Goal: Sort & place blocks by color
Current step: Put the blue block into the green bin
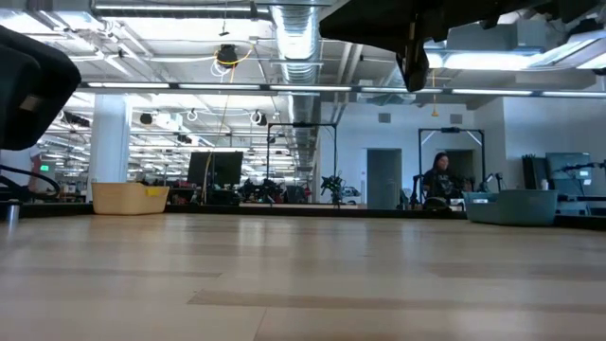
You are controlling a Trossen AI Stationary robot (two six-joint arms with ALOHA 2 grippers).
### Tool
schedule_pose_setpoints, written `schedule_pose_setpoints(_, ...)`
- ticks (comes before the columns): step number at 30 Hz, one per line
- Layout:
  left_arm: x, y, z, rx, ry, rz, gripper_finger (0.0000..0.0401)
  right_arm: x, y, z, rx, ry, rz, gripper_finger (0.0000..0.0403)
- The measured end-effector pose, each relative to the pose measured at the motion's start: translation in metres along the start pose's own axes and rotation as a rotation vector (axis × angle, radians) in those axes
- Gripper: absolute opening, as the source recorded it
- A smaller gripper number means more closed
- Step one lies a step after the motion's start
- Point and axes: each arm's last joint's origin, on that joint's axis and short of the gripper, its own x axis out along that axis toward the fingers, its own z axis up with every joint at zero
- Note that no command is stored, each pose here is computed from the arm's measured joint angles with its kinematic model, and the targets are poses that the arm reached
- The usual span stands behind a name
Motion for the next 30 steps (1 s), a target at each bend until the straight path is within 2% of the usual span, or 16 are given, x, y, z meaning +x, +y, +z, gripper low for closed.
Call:
schedule_pose_setpoints(7, 0.011, 0.001, -0.007, -0.046, 0.014, 0.006, 0.0261, 0.000, 0.000, 0.000, -0.001, 0.001, -0.001, 0.0019)
schedule_pose_setpoints(14, 0.017, -0.001, -0.012, -0.036, 0.023, -0.018, 0.0231, 0.000, -0.001, -0.001, -0.009, 0.010, -0.006, 0.0020)
schedule_pose_setpoints(20, 0.014, -0.004, -0.011, -0.028, 0.014, -0.031, 0.0150, 0.000, -0.001, -0.001, -0.009, 0.009, -0.005, 0.0021)
schedule_pose_setpoints(21, 0.013, -0.004, -0.009, -0.048, 0.010, -0.032, 0.0139, 0.000, -0.001, -0.001, -0.009, 0.009, -0.005, 0.0020)
schedule_pose_setpoints(26, -0.002, 0.005, 0.001, -0.177, 0.038, -0.001, 0.0137, 0.000, -0.001, -0.001, -0.002, 0.009, -0.005, 0.0017)
schedule_pose_setpoints(30, -0.041, 0.017, 0.007, -0.309, 0.158, 0.062, 0.0137, 0.000, 0.000, -0.001, 0.008, 0.008, -0.004, 0.0018)
